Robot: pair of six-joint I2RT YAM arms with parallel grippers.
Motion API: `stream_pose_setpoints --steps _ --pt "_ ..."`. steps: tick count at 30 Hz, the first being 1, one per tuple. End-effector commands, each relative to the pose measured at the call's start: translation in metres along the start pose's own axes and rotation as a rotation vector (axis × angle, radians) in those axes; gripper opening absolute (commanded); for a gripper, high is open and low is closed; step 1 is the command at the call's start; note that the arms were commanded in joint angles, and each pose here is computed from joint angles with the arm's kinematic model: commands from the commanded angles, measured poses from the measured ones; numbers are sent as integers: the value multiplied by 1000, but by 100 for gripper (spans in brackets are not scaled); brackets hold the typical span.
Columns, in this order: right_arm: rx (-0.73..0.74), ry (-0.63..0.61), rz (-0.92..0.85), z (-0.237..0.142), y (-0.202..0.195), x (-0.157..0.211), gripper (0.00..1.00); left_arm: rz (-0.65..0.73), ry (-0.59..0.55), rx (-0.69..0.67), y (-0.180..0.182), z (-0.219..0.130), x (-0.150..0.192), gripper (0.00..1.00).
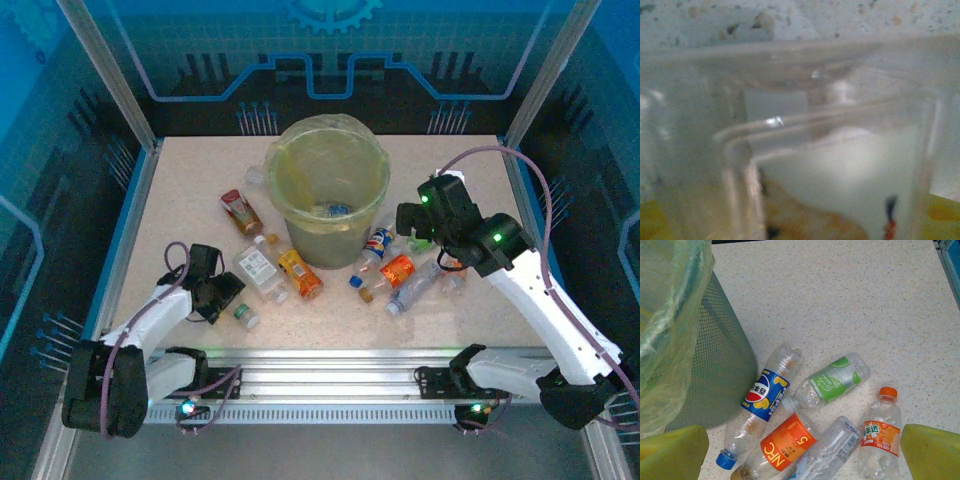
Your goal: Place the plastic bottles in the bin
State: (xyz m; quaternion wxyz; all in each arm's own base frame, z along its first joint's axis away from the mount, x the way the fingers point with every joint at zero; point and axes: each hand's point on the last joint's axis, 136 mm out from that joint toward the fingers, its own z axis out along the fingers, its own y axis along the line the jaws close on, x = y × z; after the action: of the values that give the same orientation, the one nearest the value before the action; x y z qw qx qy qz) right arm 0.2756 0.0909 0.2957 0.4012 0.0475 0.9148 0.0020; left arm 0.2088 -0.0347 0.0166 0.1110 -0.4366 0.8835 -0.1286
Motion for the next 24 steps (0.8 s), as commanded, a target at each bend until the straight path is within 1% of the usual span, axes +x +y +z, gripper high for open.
stream_pose_setpoints --steps 1,6,11,14,19,24 --pt "18 0 28 -2 -8 0 100 -16 -12 17 -2 10 -5 68" --pt "37 14 31 0 -11 5 100 -16 -44 36 -10 1 -14 60" --pt "90 46 52 2 -22 16 100 27 -138 85 -28 -29 -32 52" --pt "128 61 66 0 -31 23 100 75 -218 143 -47 -60 -46 50" --pt "162 42 104 -9 -47 31 100 161 -351 275 -85 -120 -67 48" --pt "182 13 143 -21 -62 36 100 230 -426 419 -131 -177 -80 45"
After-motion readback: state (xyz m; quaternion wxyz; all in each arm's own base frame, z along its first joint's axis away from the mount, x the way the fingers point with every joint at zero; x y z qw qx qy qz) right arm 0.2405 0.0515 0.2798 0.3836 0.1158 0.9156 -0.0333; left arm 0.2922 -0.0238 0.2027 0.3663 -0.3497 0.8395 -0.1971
